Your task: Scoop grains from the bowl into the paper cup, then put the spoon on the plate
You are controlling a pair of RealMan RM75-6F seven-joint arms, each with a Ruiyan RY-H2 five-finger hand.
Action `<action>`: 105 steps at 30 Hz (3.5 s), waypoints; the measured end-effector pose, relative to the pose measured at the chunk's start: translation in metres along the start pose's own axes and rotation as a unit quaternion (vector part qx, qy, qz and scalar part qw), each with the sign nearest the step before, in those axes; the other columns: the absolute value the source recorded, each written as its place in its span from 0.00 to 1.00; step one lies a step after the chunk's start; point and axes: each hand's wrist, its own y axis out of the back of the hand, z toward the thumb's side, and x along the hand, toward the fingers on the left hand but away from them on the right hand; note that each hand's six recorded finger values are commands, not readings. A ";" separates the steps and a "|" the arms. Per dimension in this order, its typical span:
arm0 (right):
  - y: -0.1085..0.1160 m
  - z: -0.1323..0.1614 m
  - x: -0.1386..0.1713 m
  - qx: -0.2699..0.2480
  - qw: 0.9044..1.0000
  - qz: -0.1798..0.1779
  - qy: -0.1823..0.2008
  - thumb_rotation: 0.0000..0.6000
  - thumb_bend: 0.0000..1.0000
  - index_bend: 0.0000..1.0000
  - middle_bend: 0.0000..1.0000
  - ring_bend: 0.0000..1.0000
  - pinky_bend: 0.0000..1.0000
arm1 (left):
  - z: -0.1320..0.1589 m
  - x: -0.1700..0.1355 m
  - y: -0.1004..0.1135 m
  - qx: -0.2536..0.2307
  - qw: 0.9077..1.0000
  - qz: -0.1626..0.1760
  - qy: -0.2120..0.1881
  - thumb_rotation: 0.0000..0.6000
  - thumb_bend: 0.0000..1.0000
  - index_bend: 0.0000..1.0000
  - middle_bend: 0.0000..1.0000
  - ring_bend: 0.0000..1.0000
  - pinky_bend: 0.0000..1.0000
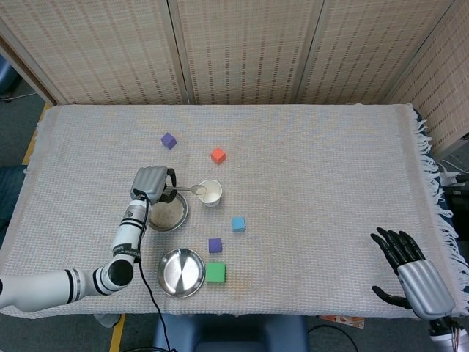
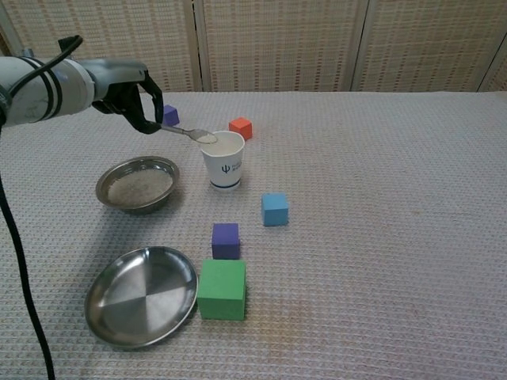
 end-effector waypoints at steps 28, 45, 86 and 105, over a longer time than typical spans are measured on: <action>-0.003 -0.002 0.002 0.007 1.000 0.016 -0.017 1.00 0.08 0.00 0.00 0.00 0.00 | 0.028 -0.014 -0.026 0.298 0.921 0.234 -0.087 1.00 0.38 0.68 1.00 1.00 1.00; -0.003 0.000 0.004 0.006 1.000 0.021 -0.015 1.00 0.08 0.00 0.00 0.00 0.00 | 0.032 -0.030 -0.039 0.423 0.825 0.356 -0.119 1.00 0.38 0.69 1.00 1.00 1.00; -0.010 0.011 0.007 0.027 0.999 0.027 0.000 1.00 0.08 0.00 0.00 0.00 0.00 | -0.018 -0.145 -0.103 0.088 0.985 -0.042 -0.144 1.00 0.38 0.68 1.00 1.00 1.00; -0.012 0.012 0.008 0.025 0.999 0.033 -0.002 1.00 0.08 0.00 0.00 0.00 0.00 | -0.043 -0.140 -0.115 0.136 0.980 -0.090 -0.117 1.00 0.37 0.06 1.00 1.00 1.00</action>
